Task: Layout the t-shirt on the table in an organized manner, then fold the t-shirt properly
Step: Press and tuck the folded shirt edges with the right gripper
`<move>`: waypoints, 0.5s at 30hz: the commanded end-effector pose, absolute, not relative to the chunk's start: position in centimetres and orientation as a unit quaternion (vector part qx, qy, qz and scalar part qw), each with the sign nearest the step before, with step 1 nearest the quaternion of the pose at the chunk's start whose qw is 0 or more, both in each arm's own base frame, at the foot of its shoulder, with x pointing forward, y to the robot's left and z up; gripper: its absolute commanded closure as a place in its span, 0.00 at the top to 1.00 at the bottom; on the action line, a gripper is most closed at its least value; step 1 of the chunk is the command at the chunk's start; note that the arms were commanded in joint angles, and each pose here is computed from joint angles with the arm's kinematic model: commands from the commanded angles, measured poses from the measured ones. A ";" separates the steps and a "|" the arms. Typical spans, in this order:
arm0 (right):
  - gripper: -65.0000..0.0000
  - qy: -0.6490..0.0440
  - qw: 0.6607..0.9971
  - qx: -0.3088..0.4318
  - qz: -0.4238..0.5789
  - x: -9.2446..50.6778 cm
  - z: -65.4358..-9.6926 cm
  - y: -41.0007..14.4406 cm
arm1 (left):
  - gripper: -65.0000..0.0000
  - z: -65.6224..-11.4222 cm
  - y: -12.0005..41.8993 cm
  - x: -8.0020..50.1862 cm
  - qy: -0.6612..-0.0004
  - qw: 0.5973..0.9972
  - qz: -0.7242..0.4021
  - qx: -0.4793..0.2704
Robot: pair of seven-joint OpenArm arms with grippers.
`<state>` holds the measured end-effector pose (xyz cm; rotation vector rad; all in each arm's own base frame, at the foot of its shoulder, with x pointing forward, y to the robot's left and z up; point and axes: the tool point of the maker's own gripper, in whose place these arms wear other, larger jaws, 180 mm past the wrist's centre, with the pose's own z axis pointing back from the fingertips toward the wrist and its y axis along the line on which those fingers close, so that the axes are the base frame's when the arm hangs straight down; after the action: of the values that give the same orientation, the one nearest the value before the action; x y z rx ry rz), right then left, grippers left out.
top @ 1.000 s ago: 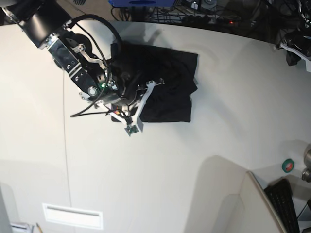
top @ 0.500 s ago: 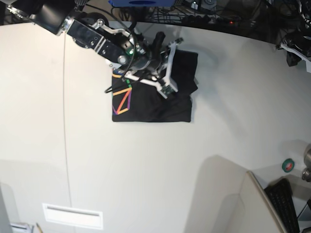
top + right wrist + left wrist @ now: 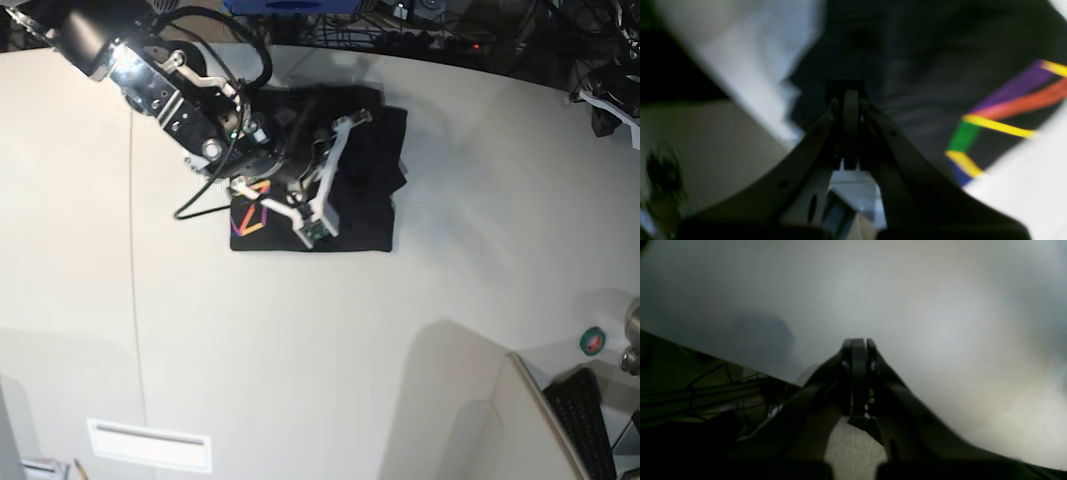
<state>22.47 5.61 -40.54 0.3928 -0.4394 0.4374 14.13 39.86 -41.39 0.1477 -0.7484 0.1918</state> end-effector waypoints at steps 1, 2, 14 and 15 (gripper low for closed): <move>0.00 -0.225 0.933 0.193 0.202 23.7 -40.2 5.4 | 0.00 -40.2 40.5 14.6 -0.380 0.918 0.084 0.080; 0.00 -0.218 0.939 0.183 0.190 24.2 -41.0 4.5 | 0.00 -40.2 40.5 14.6 -0.380 0.918 0.084 0.080; 0.00 -0.204 0.948 0.163 0.184 25.4 -45.4 6.1 | 0.00 -40.2 40.5 14.8 -0.382 0.917 0.085 0.079; 0.00 -0.204 0.947 0.170 0.183 25.4 -45.2 7.0 | 0.00 -40.2 40.5 14.8 -0.382 0.917 0.085 0.079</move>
<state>23.95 5.99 -46.69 0.3158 -0.3623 0.3698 14.12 39.72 -41.50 0.1445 -0.7483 0.1951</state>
